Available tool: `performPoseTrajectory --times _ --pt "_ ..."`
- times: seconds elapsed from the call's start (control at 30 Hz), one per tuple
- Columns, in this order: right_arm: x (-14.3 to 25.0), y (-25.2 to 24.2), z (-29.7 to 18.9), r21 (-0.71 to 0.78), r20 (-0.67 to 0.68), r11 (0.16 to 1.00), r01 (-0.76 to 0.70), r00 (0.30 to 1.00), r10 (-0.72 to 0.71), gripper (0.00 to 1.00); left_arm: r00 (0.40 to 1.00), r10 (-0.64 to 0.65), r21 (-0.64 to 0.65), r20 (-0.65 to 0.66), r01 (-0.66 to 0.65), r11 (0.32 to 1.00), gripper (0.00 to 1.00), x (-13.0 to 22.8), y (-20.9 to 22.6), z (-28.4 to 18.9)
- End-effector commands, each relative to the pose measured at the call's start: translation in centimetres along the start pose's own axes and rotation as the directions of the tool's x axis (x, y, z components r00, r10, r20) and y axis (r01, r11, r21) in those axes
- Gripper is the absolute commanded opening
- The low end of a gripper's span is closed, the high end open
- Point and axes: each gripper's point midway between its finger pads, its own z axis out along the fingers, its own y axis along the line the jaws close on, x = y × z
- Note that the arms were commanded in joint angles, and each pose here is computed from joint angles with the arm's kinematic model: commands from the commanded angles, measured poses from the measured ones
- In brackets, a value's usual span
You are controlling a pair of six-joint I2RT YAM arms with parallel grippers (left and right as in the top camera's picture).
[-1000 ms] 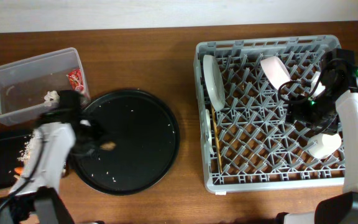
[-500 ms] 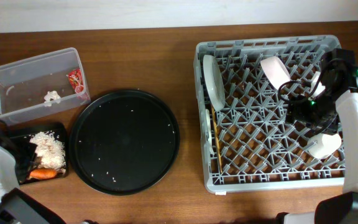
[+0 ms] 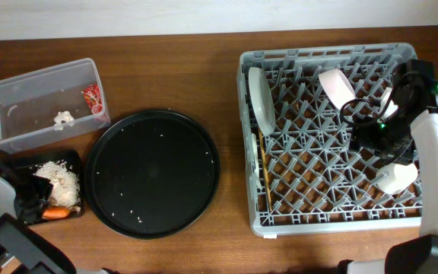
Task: Sort waste into correct bins and load items into the dishwasher rack
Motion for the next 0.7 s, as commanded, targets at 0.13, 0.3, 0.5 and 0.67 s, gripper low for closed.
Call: performPoseTrajectory --times 0.13,0.3,0.5,0.67 --pt "-0.2 0.1 -0.7 -0.01 0.028 1.0 -0.007 1.0 0.007 0.77 0.987 0.111 0.313 0.114 -0.142 0.939 0.56 -1.2 -6.0 -8.6" --pt "0.0 1.0 -0.8 -0.065 0.022 0.998 0.006 1.0 -0.005 0.9 0.913 0.356 0.4 0.201 -0.408 0.821 0.58 3.8 -11.4 -12.1" --pt "1.2 7.1 -1.3 -0.268 0.048 0.923 0.277 0.96 -0.275 0.95 0.523 0.803 0.36 0.285 -0.835 0.416 0.69 16.1 -17.3 -12.7" --pt "1.7 11.5 -1.3 -0.251 0.12 0.855 0.455 0.89 -0.439 0.99 0.346 0.916 0.243 0.201 -0.924 0.296 0.87 20.9 -15.5 -12.1"
